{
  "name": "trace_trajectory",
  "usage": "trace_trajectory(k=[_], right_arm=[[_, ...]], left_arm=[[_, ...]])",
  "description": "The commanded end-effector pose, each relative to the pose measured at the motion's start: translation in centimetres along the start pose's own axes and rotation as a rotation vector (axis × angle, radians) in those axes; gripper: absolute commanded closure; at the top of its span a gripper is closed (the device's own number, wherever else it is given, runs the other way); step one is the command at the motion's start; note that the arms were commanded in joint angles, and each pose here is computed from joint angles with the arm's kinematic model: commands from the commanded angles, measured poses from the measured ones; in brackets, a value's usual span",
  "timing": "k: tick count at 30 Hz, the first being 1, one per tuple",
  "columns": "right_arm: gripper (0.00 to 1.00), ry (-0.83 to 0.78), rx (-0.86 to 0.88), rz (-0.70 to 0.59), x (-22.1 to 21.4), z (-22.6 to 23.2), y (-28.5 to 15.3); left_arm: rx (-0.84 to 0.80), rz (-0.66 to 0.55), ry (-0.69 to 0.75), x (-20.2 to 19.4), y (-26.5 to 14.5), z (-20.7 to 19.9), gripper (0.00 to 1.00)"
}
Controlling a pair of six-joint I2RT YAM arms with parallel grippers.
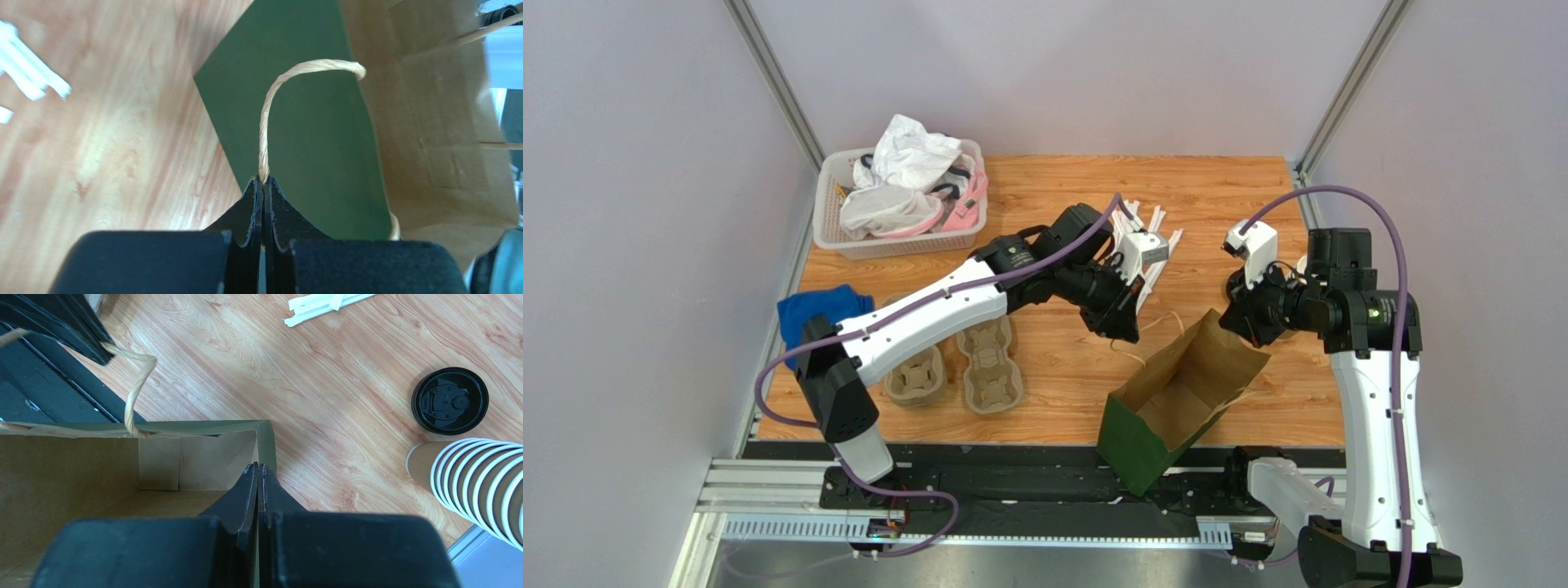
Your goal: Pack the takeout coffee
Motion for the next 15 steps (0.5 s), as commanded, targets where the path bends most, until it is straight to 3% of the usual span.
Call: trace_trajectory(k=[1, 5, 12, 15], right_arm=[[1.0, 0.103, 0.073, 0.156, -3.9, 2.6, -1.0], [1.0, 0.093, 0.068, 0.154, -4.0, 2.5, -1.0], [1.0, 0.082, 0.067, 0.152, -3.9, 2.3, -0.8], [1.0, 0.078, 0.066, 0.143, -3.6, 2.3, -1.0]], left_arm=[[-0.057, 0.043, -0.09, -1.3, 1.2, -0.3, 1.0], [-0.073, 0.087, -0.14, -2.8, 2.0, -0.1, 1.0], [-0.133, 0.079, -0.134, -2.2, 2.0, -1.0, 1.0], [-0.134, 0.05, -0.096, -1.2, 0.7, -1.4, 0.85]])
Point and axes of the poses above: each gripper's point midway between its finger pads, its own y axis out along the fingers, its own z axis along the line the jaws close on, x = y × z, the point moved 2 cm from there along -y, back along the fingers, and after that the axes turned 2 degrees about y, right-handed, at the moved point
